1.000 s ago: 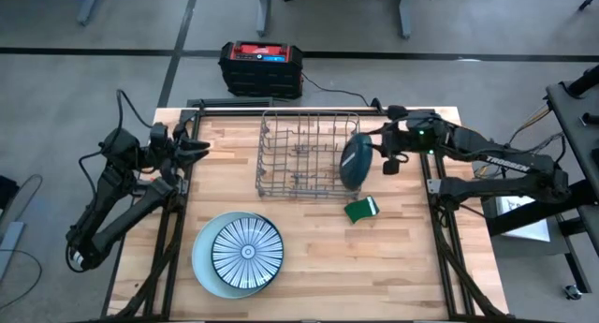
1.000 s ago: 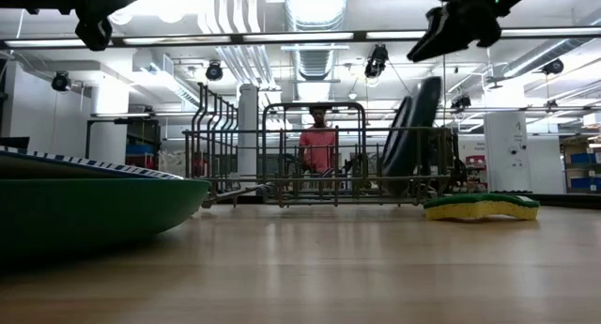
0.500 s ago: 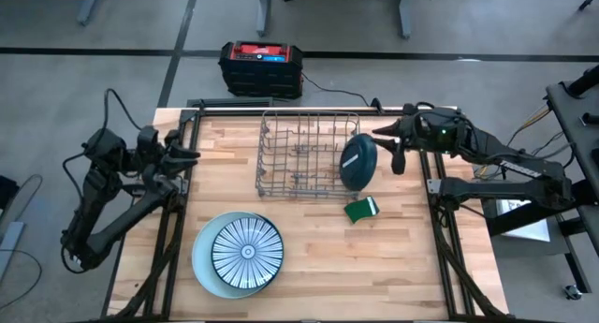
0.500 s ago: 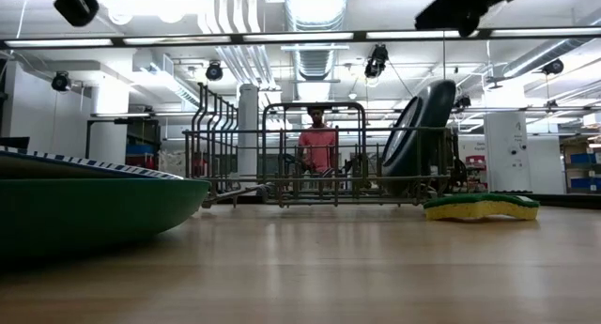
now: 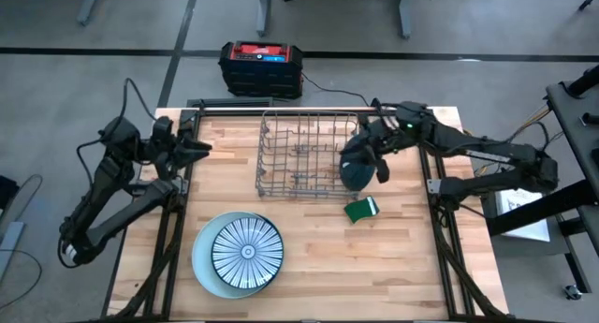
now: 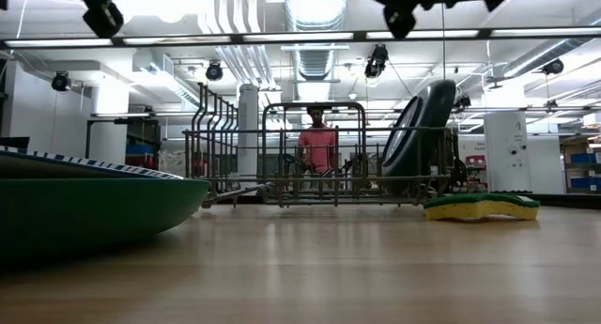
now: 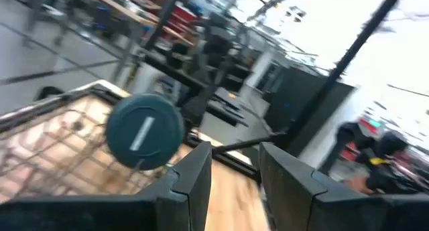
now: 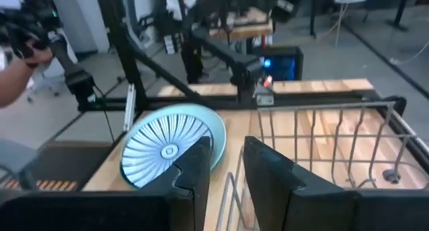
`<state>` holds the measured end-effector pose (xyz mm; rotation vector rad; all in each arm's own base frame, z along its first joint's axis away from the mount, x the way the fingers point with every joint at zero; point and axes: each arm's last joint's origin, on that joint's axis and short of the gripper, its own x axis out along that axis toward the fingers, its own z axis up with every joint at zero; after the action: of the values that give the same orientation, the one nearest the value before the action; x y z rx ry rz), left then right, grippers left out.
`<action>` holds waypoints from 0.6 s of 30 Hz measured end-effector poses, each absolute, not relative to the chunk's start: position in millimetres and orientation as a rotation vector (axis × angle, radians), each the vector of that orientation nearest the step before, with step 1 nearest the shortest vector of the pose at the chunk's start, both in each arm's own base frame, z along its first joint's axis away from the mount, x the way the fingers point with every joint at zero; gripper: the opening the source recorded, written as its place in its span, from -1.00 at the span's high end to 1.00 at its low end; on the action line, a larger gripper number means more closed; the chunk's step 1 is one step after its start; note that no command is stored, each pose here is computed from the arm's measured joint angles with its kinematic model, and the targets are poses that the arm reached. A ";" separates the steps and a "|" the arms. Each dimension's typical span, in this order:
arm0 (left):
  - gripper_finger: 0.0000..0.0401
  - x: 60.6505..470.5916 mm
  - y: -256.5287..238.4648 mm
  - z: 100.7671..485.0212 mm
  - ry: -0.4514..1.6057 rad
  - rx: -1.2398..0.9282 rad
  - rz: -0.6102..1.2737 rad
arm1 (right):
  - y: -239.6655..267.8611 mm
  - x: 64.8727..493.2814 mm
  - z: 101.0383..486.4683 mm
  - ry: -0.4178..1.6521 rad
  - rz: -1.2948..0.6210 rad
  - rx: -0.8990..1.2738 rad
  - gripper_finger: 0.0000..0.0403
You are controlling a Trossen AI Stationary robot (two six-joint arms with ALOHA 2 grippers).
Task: Sort dishes
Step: Put the blue plate into the dish rack
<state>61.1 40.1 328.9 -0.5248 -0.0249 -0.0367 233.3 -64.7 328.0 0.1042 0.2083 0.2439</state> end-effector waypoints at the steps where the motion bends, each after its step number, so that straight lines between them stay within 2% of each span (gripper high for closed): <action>1: 0.42 62.7 41.2 330.4 -0.015 -0.530 -0.055 | -66.3 238.2 328.3 0.226 0.244 0.110 0.61; 12: 0.42 95.7 54.0 326.1 0.109 -0.637 -0.132 | -72.1 288.0 339.9 0.375 0.297 0.044 0.79; 18: 0.42 118.9 38.6 316.9 0.255 -0.681 -0.172 | -68.7 305.2 339.9 0.512 0.202 0.001 0.87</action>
<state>118.9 38.6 316.9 -0.6811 0.2550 -0.1725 305.2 -68.7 339.9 0.0006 0.5120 0.2016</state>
